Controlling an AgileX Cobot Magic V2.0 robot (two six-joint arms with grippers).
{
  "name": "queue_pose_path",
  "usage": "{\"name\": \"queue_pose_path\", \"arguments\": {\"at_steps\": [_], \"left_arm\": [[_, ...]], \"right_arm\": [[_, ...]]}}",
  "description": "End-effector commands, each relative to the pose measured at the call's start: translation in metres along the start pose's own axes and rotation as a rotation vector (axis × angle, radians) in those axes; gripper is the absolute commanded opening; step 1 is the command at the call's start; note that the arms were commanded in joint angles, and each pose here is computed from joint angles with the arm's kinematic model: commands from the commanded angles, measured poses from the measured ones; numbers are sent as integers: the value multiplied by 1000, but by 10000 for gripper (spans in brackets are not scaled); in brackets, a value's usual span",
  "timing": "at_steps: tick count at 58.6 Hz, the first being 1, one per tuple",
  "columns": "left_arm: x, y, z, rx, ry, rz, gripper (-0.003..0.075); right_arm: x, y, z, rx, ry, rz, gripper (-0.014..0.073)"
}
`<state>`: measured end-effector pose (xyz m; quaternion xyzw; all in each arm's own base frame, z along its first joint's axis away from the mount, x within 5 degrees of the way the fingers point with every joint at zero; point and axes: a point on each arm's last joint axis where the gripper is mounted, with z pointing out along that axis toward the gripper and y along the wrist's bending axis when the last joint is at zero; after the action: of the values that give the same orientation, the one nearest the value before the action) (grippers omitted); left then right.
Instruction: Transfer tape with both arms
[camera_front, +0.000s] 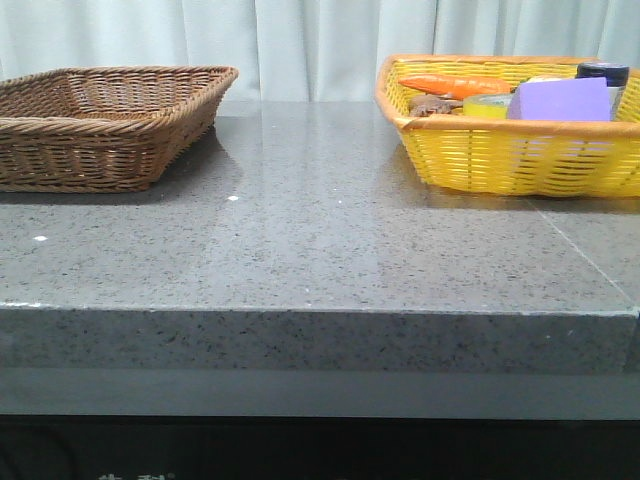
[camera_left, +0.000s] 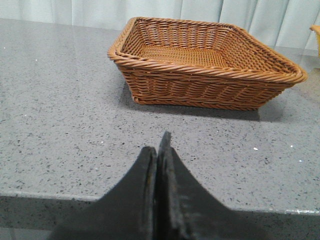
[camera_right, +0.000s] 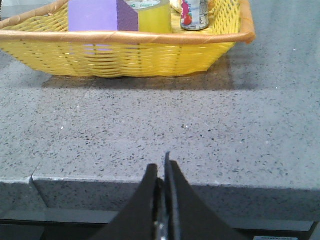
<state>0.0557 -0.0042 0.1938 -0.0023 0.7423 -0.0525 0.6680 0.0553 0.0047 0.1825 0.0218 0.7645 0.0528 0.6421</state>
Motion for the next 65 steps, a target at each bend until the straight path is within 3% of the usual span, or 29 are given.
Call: {"name": "queue_pose_path", "arguments": {"at_steps": [1,30,38,52,59,65], "left_arm": [[4,0,1,4,-65,-14,-20],[4,0,1,4,-72,-14,-20],[-2,0,0,10,-132,-26,-20],[-58,-5,-16,36,-330,-73,-20],[-94,-8,-22,30,-283,-65,-20],[-119,-10,-14,17,-177,-65,-20]], "right_arm": [[-17,0,-5,8,-131,-9,-83],[-18,0,-5,10,-149,-9,-83],[-23,0,-6,13,-197,-1,-83],[-54,3,-18,5,-308,-4,-81],[-92,9,-36,-16,-372,-1,-81],[-123,14,-41,-28,-349,-3,-81]]}}
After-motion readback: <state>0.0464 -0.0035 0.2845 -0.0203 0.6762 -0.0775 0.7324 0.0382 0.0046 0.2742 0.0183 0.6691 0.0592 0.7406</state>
